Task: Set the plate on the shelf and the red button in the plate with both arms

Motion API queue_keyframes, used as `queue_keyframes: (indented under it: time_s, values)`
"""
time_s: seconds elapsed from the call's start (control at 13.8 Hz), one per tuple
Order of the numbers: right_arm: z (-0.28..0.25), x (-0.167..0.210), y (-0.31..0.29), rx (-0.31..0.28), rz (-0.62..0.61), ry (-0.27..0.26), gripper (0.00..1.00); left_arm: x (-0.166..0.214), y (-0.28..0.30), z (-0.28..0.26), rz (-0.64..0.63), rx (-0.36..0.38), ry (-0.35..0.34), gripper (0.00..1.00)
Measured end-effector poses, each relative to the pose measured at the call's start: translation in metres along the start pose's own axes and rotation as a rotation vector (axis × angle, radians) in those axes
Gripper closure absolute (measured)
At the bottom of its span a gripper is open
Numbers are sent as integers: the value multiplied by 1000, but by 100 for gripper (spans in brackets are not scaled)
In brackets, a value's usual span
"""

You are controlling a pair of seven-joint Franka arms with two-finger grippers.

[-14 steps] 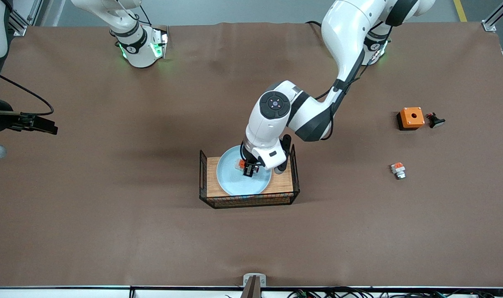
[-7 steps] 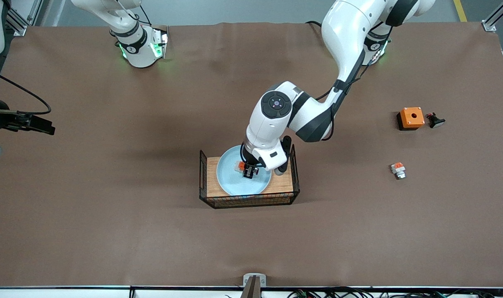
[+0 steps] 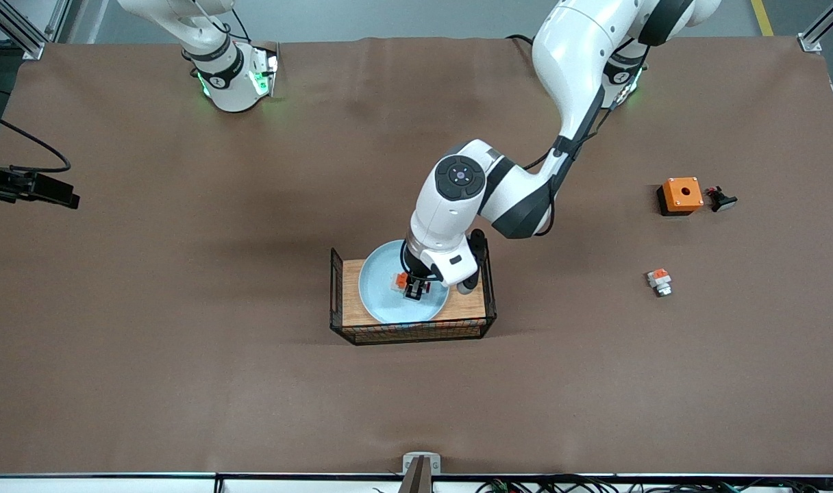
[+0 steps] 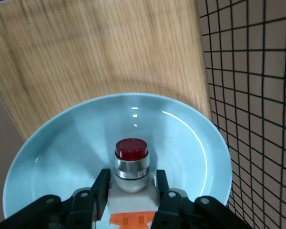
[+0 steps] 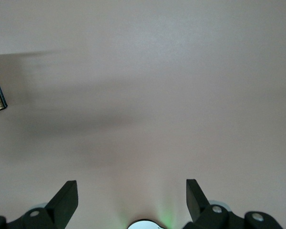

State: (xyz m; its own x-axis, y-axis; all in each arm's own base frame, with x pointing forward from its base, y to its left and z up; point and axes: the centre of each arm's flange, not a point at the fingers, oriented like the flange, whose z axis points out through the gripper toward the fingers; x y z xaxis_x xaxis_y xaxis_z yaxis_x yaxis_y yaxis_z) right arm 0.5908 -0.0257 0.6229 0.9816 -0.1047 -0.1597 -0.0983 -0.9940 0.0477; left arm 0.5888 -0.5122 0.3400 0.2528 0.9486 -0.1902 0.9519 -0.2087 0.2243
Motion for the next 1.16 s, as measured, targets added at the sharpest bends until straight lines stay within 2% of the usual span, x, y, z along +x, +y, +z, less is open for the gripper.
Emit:
queue_keyframes:
  time_s: [0.29,0.36,0.58,0.8,1.02,1.16]
  values:
    - [-2,-11,7,1,11,-54,0,-3,10,-21,0,-37,-16,7]
    - [-5,-14,9,2,13,-56,0,-4,14,-36,-1,-55,-24,0]
    - [-15,-25,13,6,19,-52,0,3,25,-85,-13,-83,-28,0]
    - [-20,-35,16,17,20,-52,0,31,39,-140,-18,-92,-12,0]
    - [-22,-47,15,34,14,-5,0,65,41,-186,53,-58,21,0]
    - [-22,-59,15,40,9,17,0,87,34,-207,188,-21,44,0]
